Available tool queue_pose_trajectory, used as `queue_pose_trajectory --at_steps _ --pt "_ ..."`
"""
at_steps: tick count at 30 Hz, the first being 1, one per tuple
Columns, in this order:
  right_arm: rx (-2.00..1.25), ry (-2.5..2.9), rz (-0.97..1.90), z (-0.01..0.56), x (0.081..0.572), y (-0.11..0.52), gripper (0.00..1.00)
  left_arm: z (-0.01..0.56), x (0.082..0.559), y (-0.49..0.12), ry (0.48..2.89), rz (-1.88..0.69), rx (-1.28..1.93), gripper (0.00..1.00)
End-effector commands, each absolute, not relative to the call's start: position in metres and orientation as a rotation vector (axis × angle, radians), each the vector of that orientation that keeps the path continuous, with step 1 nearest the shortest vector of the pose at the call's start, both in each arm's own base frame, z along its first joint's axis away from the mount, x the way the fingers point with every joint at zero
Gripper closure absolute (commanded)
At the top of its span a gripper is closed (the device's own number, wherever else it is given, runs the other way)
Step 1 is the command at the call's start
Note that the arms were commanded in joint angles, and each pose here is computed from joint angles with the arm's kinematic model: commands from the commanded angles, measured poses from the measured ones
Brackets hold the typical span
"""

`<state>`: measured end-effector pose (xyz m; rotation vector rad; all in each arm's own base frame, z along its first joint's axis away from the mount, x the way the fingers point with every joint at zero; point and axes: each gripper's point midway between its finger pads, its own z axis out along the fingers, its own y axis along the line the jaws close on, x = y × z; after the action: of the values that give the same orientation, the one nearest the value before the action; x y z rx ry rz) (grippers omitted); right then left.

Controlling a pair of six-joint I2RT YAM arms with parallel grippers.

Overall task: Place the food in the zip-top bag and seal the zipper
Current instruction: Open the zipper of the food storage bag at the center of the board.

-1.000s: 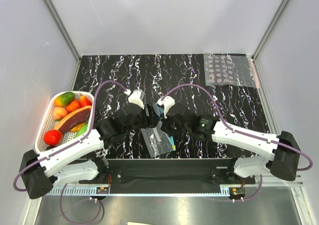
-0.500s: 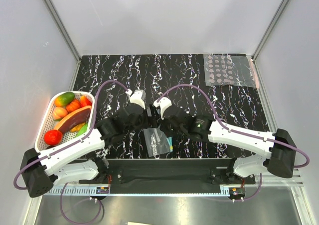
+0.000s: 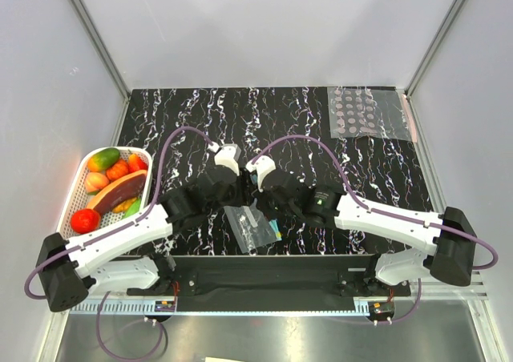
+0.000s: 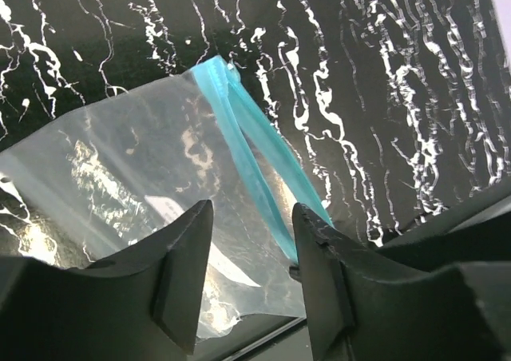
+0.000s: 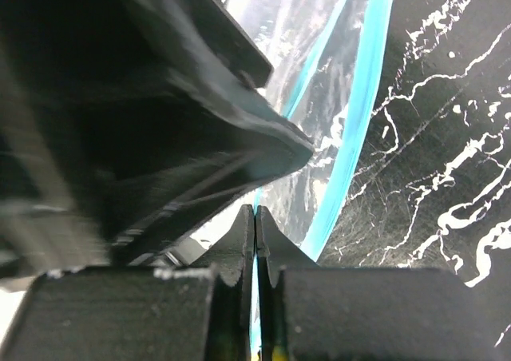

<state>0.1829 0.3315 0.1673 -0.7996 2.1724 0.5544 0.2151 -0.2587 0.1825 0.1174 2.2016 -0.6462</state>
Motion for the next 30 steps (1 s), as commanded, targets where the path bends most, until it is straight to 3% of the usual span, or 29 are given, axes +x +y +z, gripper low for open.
queue_pose_trajectory --at_steps 1,5,7,10,11,14,21,30 --pt "-0.790 2.082 0.610 0.197 0.185 0.347 1.00 0.198 0.226 -0.263 2.143 -0.611 0.112 0.51" --pt "-0.803 2.061 0.621 0.201 0.182 0.349 1.00 0.192 0.226 -0.268 2.161 -0.610 0.130 0.50" --pt "-0.803 2.059 0.621 0.202 0.182 0.349 1.00 0.189 0.226 -0.270 2.167 -0.608 0.133 0.55" --pt "-0.802 2.058 0.618 0.202 0.181 0.348 1.00 0.190 0.226 -0.270 2.160 -0.609 0.135 0.74" --pt "-0.803 2.057 0.619 0.202 0.181 0.348 0.99 0.191 0.226 -0.269 2.154 -0.611 0.132 0.86" --pt "-0.810 2.053 0.643 0.200 0.177 0.348 0.89 0.194 0.226 -0.268 2.138 -0.622 0.129 1.00" --pt "-0.723 2.023 0.724 0.212 0.172 0.342 0.70 0.197 0.225 -0.263 2.093 -0.646 0.128 1.00" --pt "-0.545 2.026 0.726 0.246 0.175 0.316 0.57 0.179 0.222 -0.257 2.073 -0.657 0.109 1.00"
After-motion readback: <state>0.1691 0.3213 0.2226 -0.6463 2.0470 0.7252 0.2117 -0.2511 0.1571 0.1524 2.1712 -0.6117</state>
